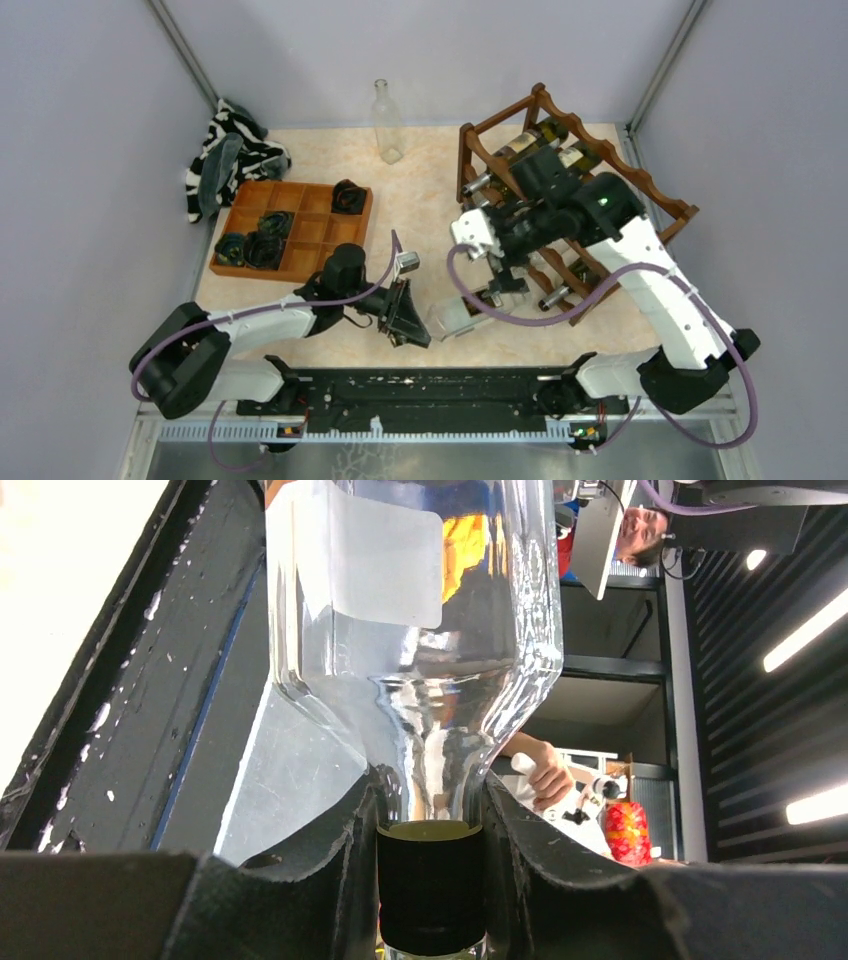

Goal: Put the wine bottle on the wine rack
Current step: Place the wine bottle in the wine rack.

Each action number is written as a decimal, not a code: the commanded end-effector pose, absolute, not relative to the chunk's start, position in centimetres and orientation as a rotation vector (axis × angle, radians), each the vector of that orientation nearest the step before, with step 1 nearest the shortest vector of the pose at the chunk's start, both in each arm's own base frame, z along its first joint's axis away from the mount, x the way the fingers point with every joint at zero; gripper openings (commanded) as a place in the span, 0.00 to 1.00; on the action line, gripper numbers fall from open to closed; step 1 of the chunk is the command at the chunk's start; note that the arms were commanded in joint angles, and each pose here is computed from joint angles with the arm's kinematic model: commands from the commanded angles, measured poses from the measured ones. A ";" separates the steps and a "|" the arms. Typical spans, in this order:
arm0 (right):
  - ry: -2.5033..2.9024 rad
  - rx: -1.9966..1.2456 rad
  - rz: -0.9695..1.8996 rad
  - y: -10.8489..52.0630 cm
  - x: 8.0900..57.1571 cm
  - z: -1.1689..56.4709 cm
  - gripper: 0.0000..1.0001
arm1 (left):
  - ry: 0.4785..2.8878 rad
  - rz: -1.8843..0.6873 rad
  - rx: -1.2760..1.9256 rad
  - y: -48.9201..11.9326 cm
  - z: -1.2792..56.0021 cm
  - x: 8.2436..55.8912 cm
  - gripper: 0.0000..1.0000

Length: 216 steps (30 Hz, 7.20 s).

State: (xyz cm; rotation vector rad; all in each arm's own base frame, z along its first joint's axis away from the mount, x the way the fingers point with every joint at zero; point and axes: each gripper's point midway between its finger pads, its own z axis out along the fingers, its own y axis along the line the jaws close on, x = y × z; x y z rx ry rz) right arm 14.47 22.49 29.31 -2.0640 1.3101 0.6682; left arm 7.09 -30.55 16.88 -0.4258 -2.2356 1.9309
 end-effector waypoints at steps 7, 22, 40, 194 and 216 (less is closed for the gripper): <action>1.308 -1.469 0.698 19.3 18.9 41.3 0.98 | -2.173 2.422 -0.784 -31.4 22.9 8.7 0.00; 1.741 -0.934 0.341 9.4 28.7 37.3 0.98 | -2.147 2.597 -0.843 -33.9 24.2 11.8 0.00; 2.034 -0.860 0.141 5.0 27.6 29.3 0.71 | -2.108 2.568 -0.897 -36.1 23.9 12.3 0.00; 1.843 -0.921 0.736 12.8 27.0 33.3 0.98 | -2.721 2.843 -0.523 -48.1 22.9 26.9 0.00; 2.097 -0.401 0.237 -3.5 31.2 29.2 0.35 | -2.795 2.893 -0.512 -49.1 23.4 27.6 0.00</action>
